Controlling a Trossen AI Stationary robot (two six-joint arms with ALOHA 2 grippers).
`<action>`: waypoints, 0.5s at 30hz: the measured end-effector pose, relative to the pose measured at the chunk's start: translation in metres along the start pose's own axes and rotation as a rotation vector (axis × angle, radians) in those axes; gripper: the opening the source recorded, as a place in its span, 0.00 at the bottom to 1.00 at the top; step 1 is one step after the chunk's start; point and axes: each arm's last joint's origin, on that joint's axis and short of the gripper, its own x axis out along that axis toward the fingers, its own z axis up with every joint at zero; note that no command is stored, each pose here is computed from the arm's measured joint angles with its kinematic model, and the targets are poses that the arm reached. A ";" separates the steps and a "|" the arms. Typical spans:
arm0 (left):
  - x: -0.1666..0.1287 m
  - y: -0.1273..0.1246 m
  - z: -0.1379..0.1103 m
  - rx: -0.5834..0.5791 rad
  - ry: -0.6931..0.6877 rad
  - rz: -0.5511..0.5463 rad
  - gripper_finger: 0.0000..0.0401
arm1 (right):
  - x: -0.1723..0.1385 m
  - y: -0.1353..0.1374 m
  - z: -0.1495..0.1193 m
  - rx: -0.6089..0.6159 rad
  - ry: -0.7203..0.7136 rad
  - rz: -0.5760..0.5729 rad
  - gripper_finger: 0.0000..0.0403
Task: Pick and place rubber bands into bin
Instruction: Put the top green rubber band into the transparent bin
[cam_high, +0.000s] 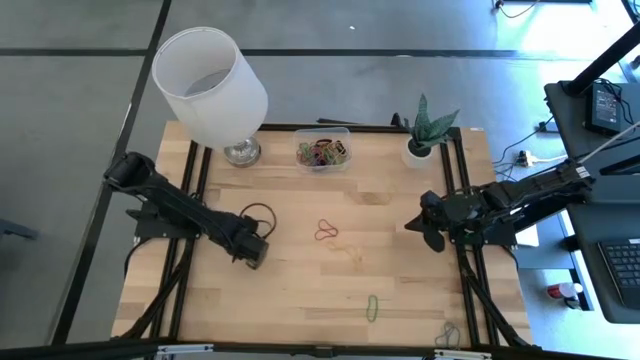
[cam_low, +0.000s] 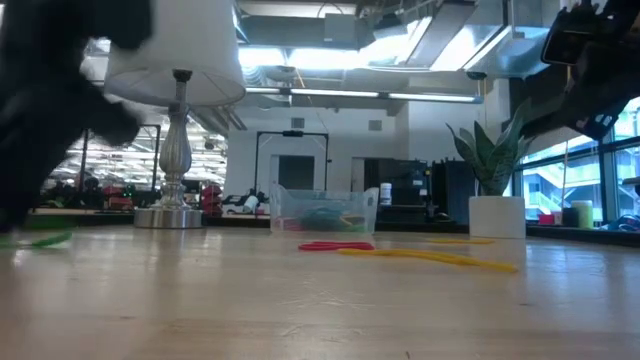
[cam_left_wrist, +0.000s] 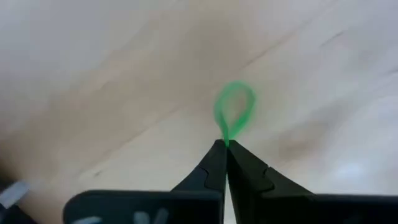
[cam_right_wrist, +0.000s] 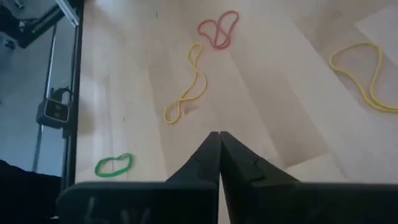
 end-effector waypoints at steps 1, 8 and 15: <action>-0.008 -0.005 0.002 -0.002 -0.026 -0.011 0.01 | 0.000 0.000 0.000 -0.015 0.001 0.000 0.02; -0.062 -0.031 0.021 -0.001 -0.223 -0.072 0.01 | 0.000 0.000 0.000 -0.079 0.001 0.000 0.02; -0.106 -0.056 0.070 0.058 -0.361 -0.131 0.01 | 0.000 0.000 0.000 -0.152 0.003 -0.003 0.02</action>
